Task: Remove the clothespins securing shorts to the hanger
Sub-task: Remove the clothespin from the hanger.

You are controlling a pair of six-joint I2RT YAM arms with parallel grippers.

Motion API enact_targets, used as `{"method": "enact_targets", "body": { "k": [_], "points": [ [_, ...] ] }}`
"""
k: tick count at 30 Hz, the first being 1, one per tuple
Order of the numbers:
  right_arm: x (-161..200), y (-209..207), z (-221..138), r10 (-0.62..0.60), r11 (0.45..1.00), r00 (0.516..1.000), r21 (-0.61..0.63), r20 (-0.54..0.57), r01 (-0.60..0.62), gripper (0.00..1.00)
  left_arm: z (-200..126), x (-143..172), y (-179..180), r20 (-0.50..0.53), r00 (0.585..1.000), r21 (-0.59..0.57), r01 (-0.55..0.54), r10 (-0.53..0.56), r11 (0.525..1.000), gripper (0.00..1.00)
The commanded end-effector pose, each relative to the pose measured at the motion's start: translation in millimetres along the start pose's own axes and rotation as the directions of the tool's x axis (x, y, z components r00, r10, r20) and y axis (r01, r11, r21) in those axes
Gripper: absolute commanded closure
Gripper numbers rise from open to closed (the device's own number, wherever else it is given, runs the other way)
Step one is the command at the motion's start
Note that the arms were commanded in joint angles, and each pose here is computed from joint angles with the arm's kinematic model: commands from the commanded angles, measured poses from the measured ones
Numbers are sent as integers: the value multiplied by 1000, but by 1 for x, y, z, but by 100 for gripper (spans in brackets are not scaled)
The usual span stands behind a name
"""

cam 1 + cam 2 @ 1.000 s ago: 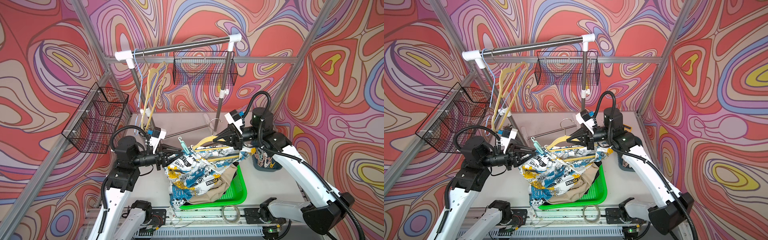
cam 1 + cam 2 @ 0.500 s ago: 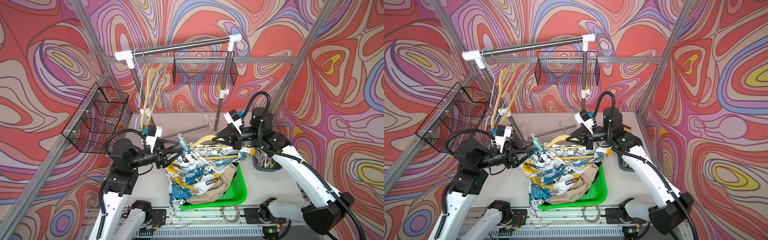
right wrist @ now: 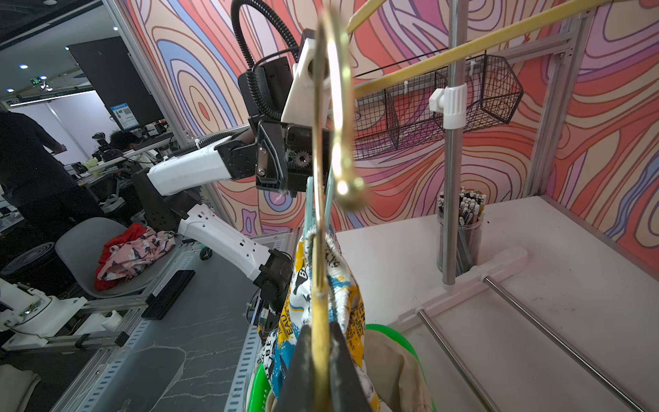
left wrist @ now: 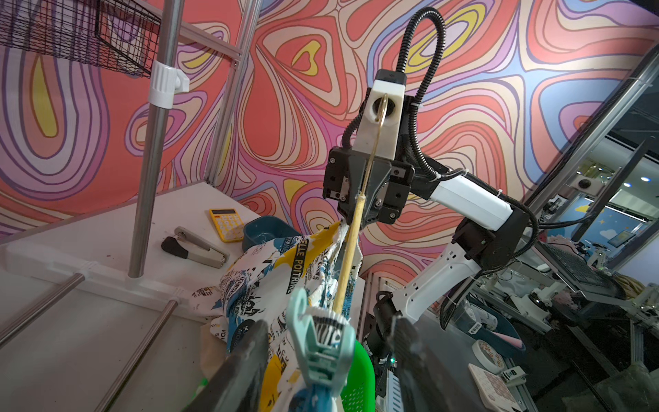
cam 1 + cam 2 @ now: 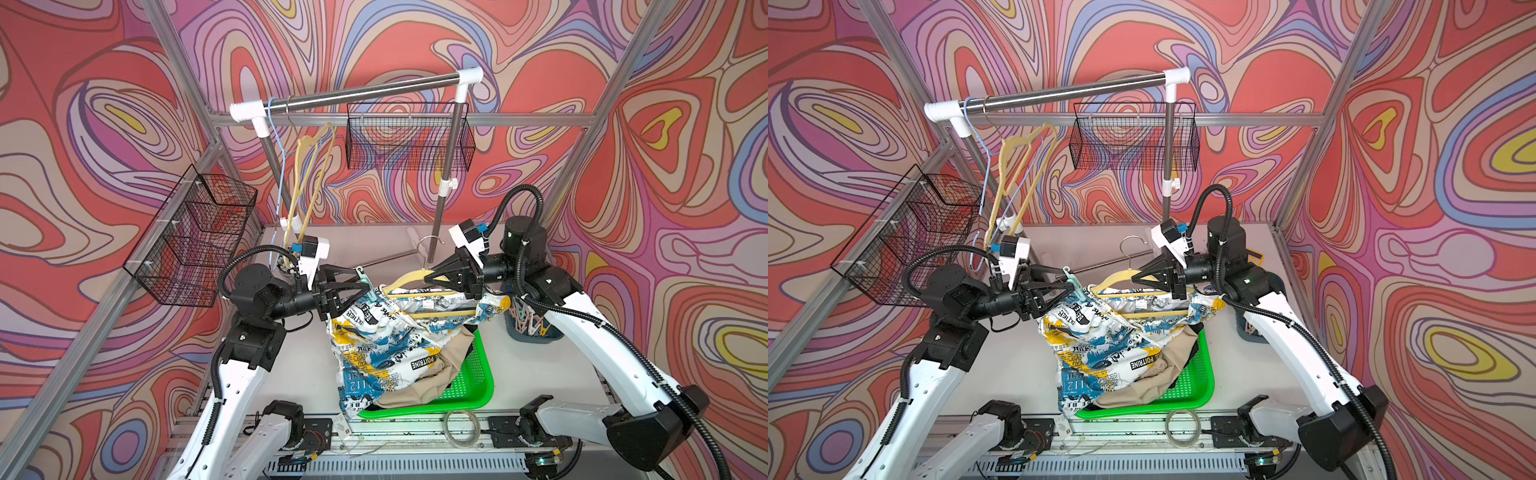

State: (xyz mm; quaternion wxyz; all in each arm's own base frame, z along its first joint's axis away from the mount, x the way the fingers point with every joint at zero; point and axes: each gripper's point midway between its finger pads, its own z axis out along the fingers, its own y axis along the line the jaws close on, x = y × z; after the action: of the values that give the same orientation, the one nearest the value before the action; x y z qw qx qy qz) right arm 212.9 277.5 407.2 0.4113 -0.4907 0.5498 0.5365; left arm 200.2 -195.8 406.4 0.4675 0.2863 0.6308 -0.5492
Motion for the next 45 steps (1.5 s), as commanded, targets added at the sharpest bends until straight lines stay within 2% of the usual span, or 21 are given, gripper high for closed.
{"method": "enact_targets", "body": {
  "k": [1, 9, 13, 17, 23, 36, 41, 45],
  "points": [
    [-10, 8, -2, -59, 998, 998, -17, 22, 59, 100, 2, -10, -14, 11, 998, 49, -56, 56, 997, 48],
    [-9, 3, 0, -45, 999, 999, -21, 19, 45, 100, 1, -9, -16, 12, 998, 44, -64, 64, 997, 59],
    [-7, 4, 0, -44, 999, 999, -25, 17, 44, 100, 3, -9, -17, 15, 998, 60, -59, 58, 996, 60],
    [-8, 6, 0, -46, 999, 999, -26, 19, 46, 100, 4, -9, -17, 13, 998, 69, -60, 59, 996, 66],
    [-9, 10, -2, -53, 998, 998, -26, 22, 54, 100, 8, -6, -16, 6, 998, 83, -56, 56, 995, 66],
    [-6, 7, -2, -45, 999, 999, -18, 13, 45, 100, 7, -15, -23, 30, 997, 84, -77, 74, 994, 100],
    [-3, 4, -2, -35, 999, 999, 5, -3, 35, 100, 5, -24, -25, 61, 993, 61, -103, 99, 993, 100],
    [0, -3, -4, -25, 997, 999, 70, -21, 27, 100, 3, -35, -31, 83, 987, 47, -139, 135, 989, 100]
  ]
}}
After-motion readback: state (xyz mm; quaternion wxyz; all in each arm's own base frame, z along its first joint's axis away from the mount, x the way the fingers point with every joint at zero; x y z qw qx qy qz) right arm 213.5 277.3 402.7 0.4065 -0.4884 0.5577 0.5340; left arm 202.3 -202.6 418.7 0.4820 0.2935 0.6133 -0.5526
